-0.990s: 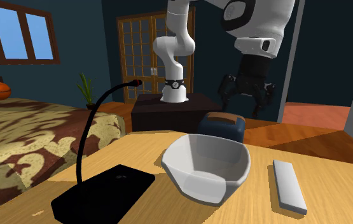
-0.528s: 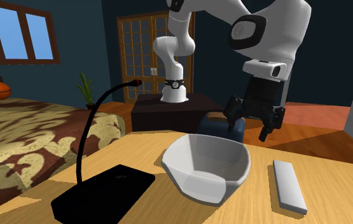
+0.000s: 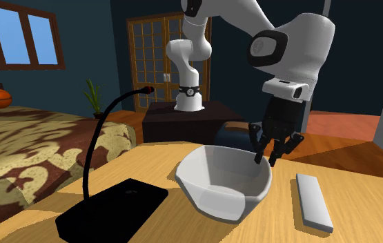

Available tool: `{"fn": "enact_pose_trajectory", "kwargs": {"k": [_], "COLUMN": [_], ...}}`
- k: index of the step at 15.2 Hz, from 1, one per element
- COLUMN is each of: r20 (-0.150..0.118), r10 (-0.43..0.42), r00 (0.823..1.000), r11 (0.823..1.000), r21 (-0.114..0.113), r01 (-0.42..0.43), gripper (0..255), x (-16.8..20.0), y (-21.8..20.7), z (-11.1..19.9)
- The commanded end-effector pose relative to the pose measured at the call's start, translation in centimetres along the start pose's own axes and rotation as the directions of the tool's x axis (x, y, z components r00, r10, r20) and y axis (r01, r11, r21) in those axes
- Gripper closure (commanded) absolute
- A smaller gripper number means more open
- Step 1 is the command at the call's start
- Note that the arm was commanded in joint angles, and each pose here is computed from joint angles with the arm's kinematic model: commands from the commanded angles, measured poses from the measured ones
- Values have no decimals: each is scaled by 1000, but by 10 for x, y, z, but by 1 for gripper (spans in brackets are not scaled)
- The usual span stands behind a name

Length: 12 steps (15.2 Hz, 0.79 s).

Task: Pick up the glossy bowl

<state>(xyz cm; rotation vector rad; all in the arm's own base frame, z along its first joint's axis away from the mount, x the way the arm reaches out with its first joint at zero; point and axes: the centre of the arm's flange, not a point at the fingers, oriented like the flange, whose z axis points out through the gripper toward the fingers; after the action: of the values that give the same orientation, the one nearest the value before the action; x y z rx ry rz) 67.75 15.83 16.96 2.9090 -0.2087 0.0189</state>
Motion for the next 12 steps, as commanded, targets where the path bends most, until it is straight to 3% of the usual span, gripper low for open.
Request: {"fn": "enact_pose_trajectory", "kwargs": {"k": [1, 8, 12], "r20": [0, 0, 0], "r10": [0, 0, 0], "r00": [1000, 1000, 1000], "r11": [1000, 1000, 1000], "r21": [0, 0, 0], "r01": [0, 0, 0], "gripper": [255, 255, 255], "x": [0, 0, 1], "y": [0, 0, 4], "z": [0, 0, -20]}}
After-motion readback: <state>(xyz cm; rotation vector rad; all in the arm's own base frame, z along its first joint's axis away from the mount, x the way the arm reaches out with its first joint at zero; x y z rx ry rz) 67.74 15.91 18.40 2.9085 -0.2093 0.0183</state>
